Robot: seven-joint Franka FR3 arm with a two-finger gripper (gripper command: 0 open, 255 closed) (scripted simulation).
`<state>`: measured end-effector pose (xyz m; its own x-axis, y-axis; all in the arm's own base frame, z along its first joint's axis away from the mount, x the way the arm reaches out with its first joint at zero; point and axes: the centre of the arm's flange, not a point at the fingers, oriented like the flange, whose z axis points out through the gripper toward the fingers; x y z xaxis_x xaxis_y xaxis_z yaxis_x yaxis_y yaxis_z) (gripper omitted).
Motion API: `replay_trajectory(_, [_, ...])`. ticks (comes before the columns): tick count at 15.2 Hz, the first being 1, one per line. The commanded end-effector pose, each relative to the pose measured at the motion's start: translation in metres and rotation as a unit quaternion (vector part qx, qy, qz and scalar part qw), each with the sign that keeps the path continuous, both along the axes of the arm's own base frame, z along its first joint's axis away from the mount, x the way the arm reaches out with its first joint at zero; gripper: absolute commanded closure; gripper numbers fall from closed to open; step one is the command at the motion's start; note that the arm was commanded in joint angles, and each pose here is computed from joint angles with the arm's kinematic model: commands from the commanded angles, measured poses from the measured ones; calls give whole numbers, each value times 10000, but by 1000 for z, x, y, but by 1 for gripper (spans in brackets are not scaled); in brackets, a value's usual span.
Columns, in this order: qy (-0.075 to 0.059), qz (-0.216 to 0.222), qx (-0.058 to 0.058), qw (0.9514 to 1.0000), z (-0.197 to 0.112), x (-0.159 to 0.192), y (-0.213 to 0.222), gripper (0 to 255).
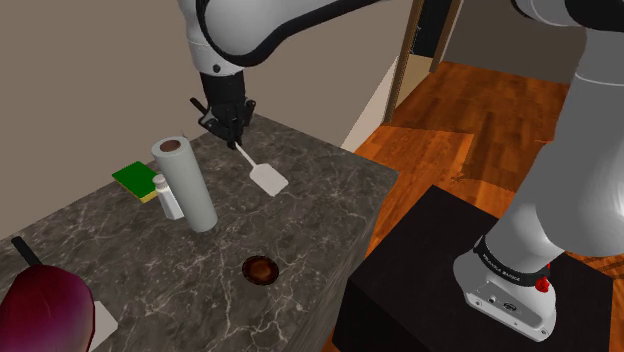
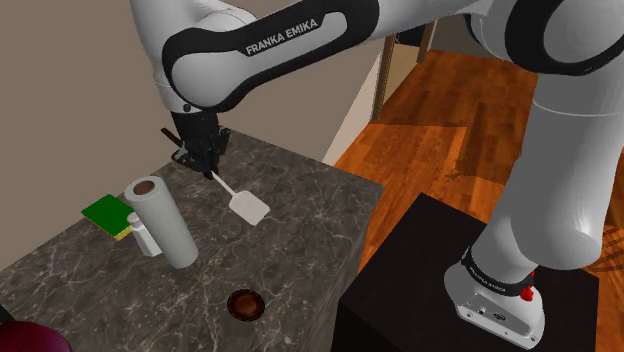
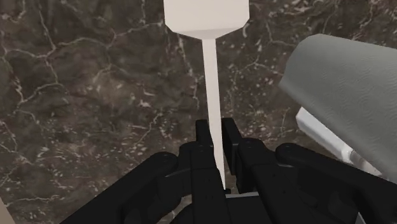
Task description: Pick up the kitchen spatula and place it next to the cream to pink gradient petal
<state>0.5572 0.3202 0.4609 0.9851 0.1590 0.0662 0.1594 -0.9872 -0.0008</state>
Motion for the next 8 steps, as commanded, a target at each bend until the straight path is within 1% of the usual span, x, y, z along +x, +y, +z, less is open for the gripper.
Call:
replay_trajectory(1, [-1, -6, -2, 10000, 0, -22, 19, 255])
replay_trajectory(8, [-1, -6, -2, 10000, 0, -94, 77, 255])
